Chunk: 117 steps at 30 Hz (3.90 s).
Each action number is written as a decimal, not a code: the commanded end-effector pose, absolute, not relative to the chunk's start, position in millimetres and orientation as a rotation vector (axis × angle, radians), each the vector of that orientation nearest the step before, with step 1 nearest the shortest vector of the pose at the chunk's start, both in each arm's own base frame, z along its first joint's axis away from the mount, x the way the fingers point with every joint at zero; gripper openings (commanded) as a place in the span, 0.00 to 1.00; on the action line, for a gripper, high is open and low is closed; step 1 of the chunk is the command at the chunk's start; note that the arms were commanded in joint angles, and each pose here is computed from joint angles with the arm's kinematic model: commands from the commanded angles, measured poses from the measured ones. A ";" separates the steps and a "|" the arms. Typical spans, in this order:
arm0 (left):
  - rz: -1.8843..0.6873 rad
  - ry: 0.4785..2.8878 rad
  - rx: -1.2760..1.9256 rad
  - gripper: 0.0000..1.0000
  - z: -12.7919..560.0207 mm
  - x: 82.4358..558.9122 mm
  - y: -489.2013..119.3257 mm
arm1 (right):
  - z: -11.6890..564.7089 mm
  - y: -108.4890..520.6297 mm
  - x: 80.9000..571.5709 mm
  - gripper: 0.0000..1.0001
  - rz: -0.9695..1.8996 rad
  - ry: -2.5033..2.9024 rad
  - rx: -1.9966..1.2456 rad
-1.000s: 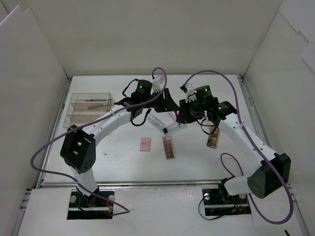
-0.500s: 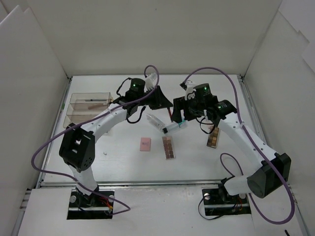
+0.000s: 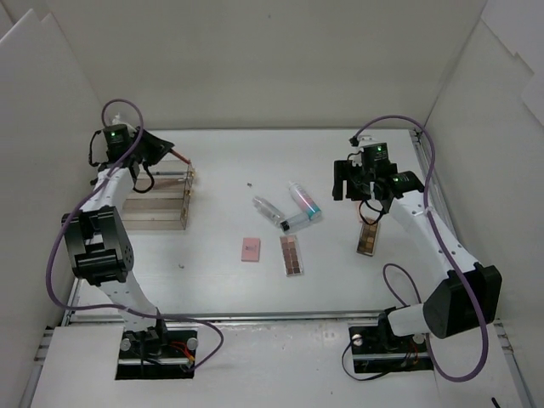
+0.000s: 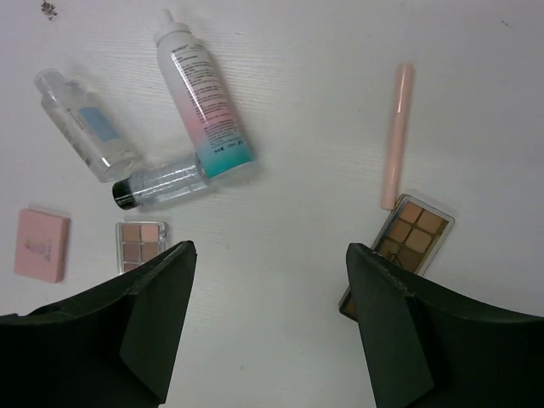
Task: Organize the makeup
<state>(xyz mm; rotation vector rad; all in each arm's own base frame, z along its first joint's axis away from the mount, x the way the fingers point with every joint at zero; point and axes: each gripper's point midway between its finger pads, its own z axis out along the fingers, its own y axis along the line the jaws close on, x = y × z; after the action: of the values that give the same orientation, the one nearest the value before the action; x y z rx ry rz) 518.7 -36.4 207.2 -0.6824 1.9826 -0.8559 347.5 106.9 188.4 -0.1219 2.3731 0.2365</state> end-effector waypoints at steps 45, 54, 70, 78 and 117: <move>-0.640 2.198 -0.260 0.82 236.0 458.3 -128.8 | 17.3 19.4 403.3 0.38 0.032 2.795 0.084; -0.759 2.222 -0.020 0.82 249.0 418.6 -194.0 | 24.5 22.5 406.4 0.00 0.103 2.776 0.087; -1.180 2.099 0.262 0.80 305.5 383.4 -334.9 | 176.7 166.4 358.6 0.00 0.599 2.398 -0.355; -1.220 2.097 0.285 0.75 305.5 373.2 -371.5 | 211.5 202.6 334.5 0.00 0.688 2.299 -0.439; -0.738 1.868 -0.751 0.00 272.5 505.6 -29.8 | 207.0 159.2 345.6 0.76 0.439 2.309 -0.223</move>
<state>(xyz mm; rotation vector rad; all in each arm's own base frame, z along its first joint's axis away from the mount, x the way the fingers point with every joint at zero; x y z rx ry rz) 496.5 -69.3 230.6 -0.6816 2.0398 -0.7761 341.4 167.1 196.3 -0.2556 2.3571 0.4788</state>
